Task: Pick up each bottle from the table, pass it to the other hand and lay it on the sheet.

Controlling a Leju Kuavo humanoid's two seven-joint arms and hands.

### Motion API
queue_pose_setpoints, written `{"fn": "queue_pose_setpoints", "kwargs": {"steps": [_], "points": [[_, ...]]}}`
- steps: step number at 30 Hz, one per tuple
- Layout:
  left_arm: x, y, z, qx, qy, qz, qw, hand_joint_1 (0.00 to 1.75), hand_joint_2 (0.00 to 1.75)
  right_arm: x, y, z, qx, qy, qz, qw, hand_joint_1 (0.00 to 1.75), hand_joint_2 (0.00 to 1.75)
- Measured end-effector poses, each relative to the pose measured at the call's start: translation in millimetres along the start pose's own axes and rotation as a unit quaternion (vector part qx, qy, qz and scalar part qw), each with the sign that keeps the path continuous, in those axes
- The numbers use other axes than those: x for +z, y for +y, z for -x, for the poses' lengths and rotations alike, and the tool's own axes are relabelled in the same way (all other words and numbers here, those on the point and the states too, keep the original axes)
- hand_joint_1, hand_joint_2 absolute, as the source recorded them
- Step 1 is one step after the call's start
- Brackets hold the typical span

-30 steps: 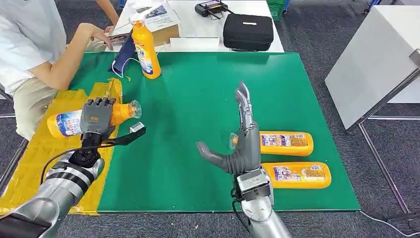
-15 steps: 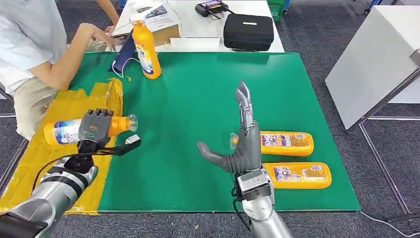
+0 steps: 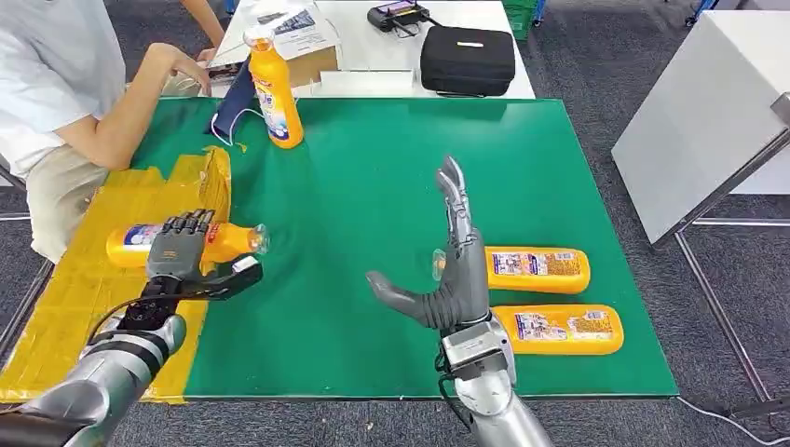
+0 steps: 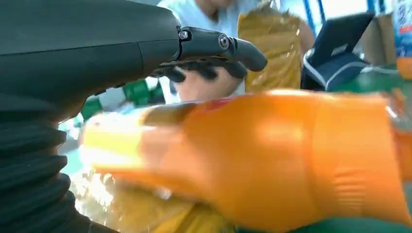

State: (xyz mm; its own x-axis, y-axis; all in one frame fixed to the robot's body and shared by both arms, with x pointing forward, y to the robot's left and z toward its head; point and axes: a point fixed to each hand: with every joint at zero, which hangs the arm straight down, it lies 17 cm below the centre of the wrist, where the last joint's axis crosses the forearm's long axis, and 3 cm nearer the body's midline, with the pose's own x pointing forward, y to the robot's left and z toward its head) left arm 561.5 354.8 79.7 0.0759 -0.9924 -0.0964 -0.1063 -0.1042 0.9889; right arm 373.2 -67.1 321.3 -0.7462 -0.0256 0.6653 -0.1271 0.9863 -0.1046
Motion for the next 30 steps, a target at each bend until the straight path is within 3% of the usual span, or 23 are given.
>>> {"fn": "queue_pose_setpoints", "kwargs": {"steps": [10, 15, 18, 20, 23, 26, 30], "points": [[3, -10, 1, 0.036, 0.019, 0.024, 0.999, 0.00, 1.75, 1, 3, -1, 0.000, -0.001, -0.003, 1.000, 0.00, 1.75], [3, -22, -3, 0.116, 0.027, 0.065, 0.991, 0.00, 1.75, 1, 4, -1, 0.005, -0.002, -0.007, 1.000, 0.00, 1.75], [2, -20, -23, 0.200, -0.002, 0.071, 0.977, 0.00, 1.75, 1, 4, -1, 0.009, -0.003, -0.009, 1.000, 0.00, 1.75], [4, -10, -48, 0.308, -0.047, 0.065, 0.948, 0.00, 1.75, 2, 4, -1, 0.013, -0.004, -0.011, 1.000, 0.00, 1.75], [14, 24, -71, 0.477, -0.089, 0.006, 0.874, 0.00, 1.75, 5, 3, 1, 0.029, -0.005, -0.014, 0.999, 0.00, 1.75], [27, 56, -79, 0.558, -0.106, -0.041, 0.822, 0.00, 1.75, 7, -1, 5, 0.054, -0.005, -0.017, 0.998, 0.00, 1.75], [52, 98, -76, 0.603, -0.132, -0.097, 0.780, 0.00, 1.75, 13, -10, 20, 0.111, 0.013, -0.028, 0.993, 0.00, 1.75]]}}
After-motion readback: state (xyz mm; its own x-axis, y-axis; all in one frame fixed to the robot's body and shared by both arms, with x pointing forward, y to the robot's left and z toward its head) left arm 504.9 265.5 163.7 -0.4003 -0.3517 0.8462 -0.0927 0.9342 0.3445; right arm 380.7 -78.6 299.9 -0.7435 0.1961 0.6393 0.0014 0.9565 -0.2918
